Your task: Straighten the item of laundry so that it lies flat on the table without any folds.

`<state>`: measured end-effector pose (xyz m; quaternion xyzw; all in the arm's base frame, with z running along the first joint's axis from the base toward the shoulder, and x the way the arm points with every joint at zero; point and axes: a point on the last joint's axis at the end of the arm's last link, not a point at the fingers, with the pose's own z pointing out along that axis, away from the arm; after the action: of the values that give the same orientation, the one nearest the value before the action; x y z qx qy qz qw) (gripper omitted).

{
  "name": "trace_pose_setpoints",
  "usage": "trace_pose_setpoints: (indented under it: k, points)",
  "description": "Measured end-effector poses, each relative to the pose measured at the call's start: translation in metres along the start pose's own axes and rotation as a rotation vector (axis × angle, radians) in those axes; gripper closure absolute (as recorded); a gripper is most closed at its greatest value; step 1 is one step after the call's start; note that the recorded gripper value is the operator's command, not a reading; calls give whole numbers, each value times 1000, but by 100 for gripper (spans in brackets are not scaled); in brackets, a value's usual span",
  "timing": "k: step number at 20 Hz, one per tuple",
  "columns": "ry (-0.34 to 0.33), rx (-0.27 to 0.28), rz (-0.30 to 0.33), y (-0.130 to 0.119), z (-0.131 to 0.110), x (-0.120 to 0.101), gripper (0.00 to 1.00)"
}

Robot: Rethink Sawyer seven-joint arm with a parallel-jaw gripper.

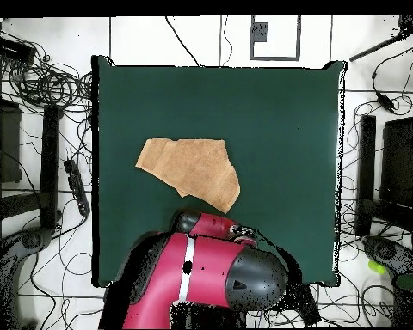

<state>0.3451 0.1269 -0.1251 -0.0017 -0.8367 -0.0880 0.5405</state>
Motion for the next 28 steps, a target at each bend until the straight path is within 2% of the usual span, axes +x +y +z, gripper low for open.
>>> trace_pose_setpoints:
  k: [12, 28]
  points:
    - [-97, -22, 23, -11, -5, 29, 0]
    - [-84, -35, 29, -12, -3, 46, 0]
